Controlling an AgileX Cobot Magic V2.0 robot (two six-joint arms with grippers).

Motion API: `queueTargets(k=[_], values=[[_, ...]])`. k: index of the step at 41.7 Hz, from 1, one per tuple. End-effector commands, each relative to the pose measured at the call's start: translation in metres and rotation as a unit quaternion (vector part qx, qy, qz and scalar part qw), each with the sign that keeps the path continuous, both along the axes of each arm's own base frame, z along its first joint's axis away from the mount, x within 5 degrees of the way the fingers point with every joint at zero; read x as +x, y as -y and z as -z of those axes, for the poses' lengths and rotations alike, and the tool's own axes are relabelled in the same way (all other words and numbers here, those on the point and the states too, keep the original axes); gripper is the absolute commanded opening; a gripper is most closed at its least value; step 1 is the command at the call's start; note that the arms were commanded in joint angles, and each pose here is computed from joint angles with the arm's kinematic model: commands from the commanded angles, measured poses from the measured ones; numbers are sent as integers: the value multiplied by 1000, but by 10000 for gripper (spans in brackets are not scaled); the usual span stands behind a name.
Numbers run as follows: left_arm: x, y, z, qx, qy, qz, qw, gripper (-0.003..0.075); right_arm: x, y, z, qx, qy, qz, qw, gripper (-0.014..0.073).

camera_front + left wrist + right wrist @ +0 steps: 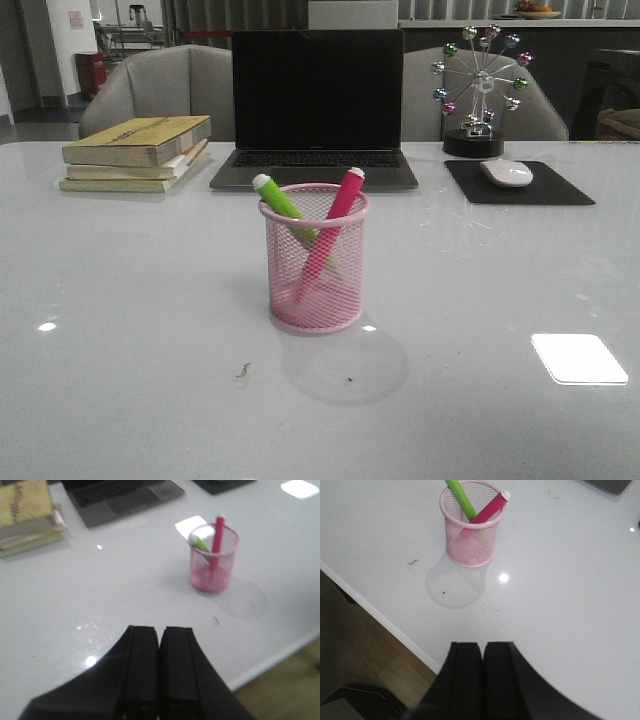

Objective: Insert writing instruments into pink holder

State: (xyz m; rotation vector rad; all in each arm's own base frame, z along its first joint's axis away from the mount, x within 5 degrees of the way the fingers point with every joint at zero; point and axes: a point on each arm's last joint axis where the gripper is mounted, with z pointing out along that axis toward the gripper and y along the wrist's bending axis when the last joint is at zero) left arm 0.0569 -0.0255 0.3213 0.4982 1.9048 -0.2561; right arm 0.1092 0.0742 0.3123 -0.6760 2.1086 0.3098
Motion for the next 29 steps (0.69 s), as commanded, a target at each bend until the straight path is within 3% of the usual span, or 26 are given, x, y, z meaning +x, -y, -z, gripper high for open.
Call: queueTargets(k=[1, 11, 16, 22, 29], values=[[3, -4, 1, -41, 100, -44, 993, 91, 2, -2, -16, 26, 48, -4, 999, 58], [2, -18, 65, -84, 175, -163, 967, 91, 2, -2, -16, 26, 48, -4, 999, 58], [1, -22, 91, -95, 208, -193, 954, 91, 2, -2, -16, 26, 48, -4, 999, 58], [-1, -23, 106, -103, 245, -201, 943, 91, 2, -2, -16, 26, 48, -4, 999, 58], [-3, -24, 107, -102, 243, -204, 943, 91, 2, -2, -16, 26, 48, -4, 999, 58]])
